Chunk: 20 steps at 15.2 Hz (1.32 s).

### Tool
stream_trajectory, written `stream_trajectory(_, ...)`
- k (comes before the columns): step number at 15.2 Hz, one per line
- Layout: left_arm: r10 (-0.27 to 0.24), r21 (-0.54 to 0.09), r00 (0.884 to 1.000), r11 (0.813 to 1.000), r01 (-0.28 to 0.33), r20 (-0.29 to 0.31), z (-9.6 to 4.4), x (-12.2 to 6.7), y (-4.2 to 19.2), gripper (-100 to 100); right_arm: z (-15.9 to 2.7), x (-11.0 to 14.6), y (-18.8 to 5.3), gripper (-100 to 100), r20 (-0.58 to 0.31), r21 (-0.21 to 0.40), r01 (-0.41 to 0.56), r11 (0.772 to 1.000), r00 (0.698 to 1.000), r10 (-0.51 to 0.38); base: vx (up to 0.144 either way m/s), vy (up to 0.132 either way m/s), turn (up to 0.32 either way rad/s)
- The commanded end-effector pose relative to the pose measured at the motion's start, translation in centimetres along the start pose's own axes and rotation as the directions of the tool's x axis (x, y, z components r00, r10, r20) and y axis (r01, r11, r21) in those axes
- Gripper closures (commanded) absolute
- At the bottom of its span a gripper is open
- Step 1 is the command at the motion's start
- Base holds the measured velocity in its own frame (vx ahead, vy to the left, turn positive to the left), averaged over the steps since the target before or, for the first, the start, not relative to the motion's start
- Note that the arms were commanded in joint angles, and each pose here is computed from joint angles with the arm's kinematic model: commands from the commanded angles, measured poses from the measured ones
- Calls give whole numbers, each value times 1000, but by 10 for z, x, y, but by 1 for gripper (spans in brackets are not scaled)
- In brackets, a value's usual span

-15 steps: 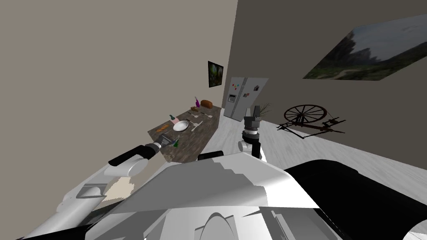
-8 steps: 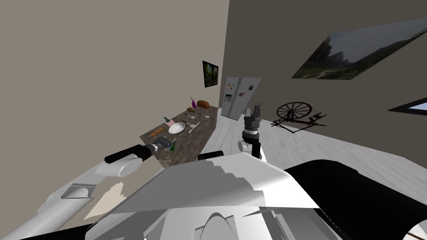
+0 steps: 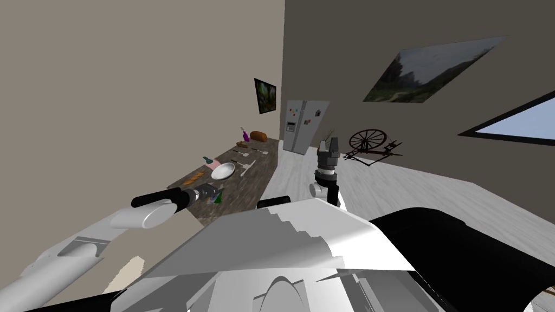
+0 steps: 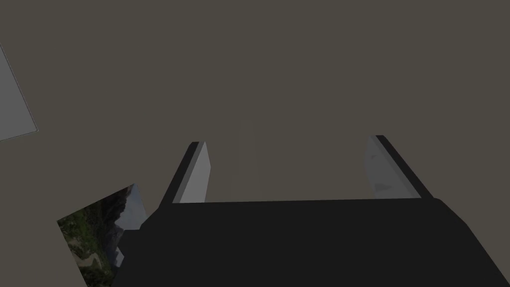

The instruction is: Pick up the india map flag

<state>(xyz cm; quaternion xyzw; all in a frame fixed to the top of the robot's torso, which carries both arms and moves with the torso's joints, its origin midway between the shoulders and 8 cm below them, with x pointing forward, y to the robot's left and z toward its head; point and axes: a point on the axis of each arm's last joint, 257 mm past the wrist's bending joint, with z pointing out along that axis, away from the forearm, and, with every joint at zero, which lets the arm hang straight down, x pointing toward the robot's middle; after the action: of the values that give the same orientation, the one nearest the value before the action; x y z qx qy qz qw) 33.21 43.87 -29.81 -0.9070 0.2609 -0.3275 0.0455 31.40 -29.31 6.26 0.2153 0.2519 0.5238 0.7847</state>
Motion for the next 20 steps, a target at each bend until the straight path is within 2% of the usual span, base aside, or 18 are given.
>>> stream_trajectory(1,-35,-13,999,999,35,30,-1,-7,1,-100,0,0,0,0,0,0,0,1000,1000,0,11,8,-57)
stream_trajectory(2,-79,-29,993,996,82,82,-4,-20,0,-100,0,0,0,0,0,0,0,1000,1000,0,11,3,-117)
stream_trajectory(3,-85,-29,993,996,88,84,-4,-20,0,-100,0,0,0,0,0,0,0,1000,1000,0,11,5,-142)
stream_trajectory(4,-122,-38,984,991,128,131,-8,-31,-1,-100,0,0,0,0,0,0,0,1000,1000,0,12,7,-187)
stream_trajectory(5,-132,-40,982,990,138,136,-8,-32,0,-100,0,0,0,0,0,0,0,1000,1000,0,12,10,-161)
stream_trajectory(6,-168,-47,969,983,179,183,-12,-43,0,-100,0,0,0,0,0,0,0,1000,1000,0,10,11,-164)
stream_trajectory(7,-174,-46,967,981,186,185,-12,-43,1,-100,0,0,0,0,0,0,0,1000,1000,0,12,13,-125)
stream_trajectory(8,-209,-50,950,973,227,232,-17,-54,1,-100,0,0,0,0,0,0,0,1000,1000,0,14,11,-139)
stream_trajectory(9,-213,-49,949,972,230,232,-17,-54,1,-100,0,0,0,0,0,0,0,1000,1000,0,14,11,-122)
stream_trajectory(10,-245,-50,930,962,268,275,-21,-63,2,-100,0,0,0,0,0,0,0,1000,1000,0,13,8,-154)
stream_trajectory(11,-247,-49,929,962,270,275,-21,-63,2,-100,0,0,0,0,0,0,0,1000,1000,0,11,9,-125)
stream_trajectory(12,-277,-47,908,951,306,314,-26,-72,4,-100,0,0,0,0,0,0,0,1000,1000,0,10,8,-113)
stream_trajectory(13,-277,-47,908,951,306,314,-26,-72,4,-100,0,0,0,0,0,0,0,1000,1000,0,8,8,-89)
stream_trajectory(15,-323,-39,868,931,363,377,-34,-87,7,-100,0,0,0,0,0,0,0,1000,1000,0,11,7,-152)
stream_trajectory(16,-323,-39,868,931,363,377,-34,-87,7,-100,0,0,0,0,0,0,0,1000,1000,0,12,10,-112)
stream_trajectory(19,-362,-28,822,909,416,439,-42,-102,12,-100,0,0,0,0,0,0,0,1000,1000,0,17,10,-111)
stream_trajectory(20,-348,-33,841,918,396,415,-39,-96,11,-100,0,0,0,0,0,0,0,1000,1000,0,12,8,-56)
